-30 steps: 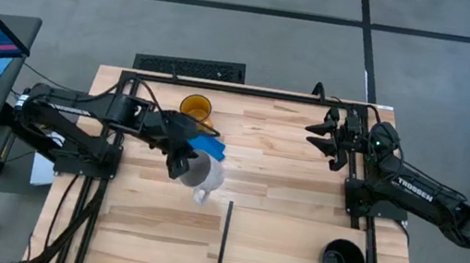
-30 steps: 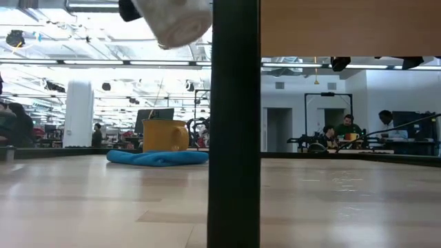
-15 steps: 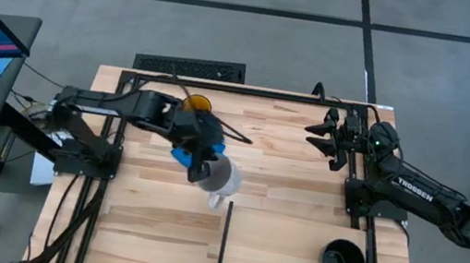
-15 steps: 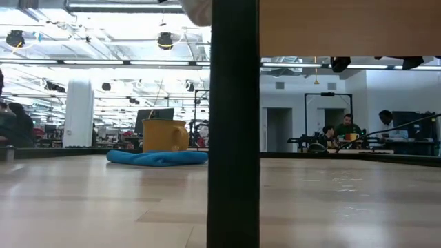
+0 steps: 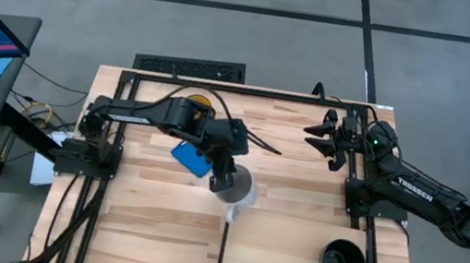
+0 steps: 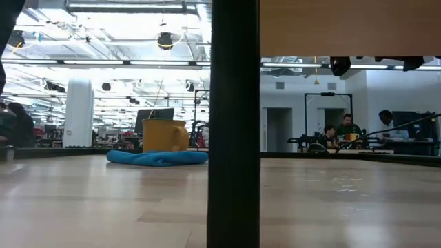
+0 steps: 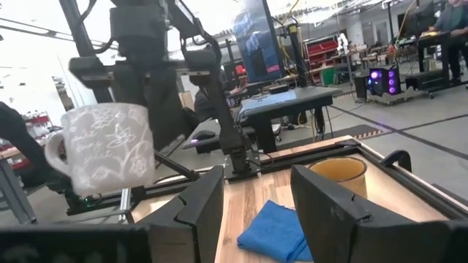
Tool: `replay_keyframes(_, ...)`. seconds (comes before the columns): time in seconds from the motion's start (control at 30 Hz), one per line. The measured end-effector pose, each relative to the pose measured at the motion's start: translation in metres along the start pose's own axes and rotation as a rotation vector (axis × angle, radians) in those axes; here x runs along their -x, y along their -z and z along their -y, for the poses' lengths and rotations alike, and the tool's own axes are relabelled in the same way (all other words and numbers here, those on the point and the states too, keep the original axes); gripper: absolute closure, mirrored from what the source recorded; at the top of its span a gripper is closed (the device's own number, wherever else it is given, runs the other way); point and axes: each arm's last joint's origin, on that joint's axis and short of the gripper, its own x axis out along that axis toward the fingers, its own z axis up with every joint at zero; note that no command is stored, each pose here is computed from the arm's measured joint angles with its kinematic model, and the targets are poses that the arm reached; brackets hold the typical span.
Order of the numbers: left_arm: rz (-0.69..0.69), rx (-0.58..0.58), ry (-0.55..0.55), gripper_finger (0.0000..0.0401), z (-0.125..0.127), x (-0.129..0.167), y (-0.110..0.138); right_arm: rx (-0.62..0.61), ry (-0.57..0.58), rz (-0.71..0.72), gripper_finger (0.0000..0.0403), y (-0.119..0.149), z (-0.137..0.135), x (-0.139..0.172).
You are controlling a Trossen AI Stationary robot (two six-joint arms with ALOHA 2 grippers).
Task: Stack small to large cups/mugs on shelf
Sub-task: Put the gray mug on the shelf
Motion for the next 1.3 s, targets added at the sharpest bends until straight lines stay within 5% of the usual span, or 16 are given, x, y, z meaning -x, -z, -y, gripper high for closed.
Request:
replay_keyframes(0.6, 0.1, -0.031, 0.147, 0.0396, 0.051, -0.015, -0.004, -0.01, 0.002, -0.009, 0.0221, 0.001, 0.0, 0.0)
replay_keyframes(1.3, 0.049, 0.035, 0.099, 0.0396, 0.066, -0.057, 0.0, -0.024, 0.003, -0.021, 0.0221, 0.003, 0.001, 0.0)
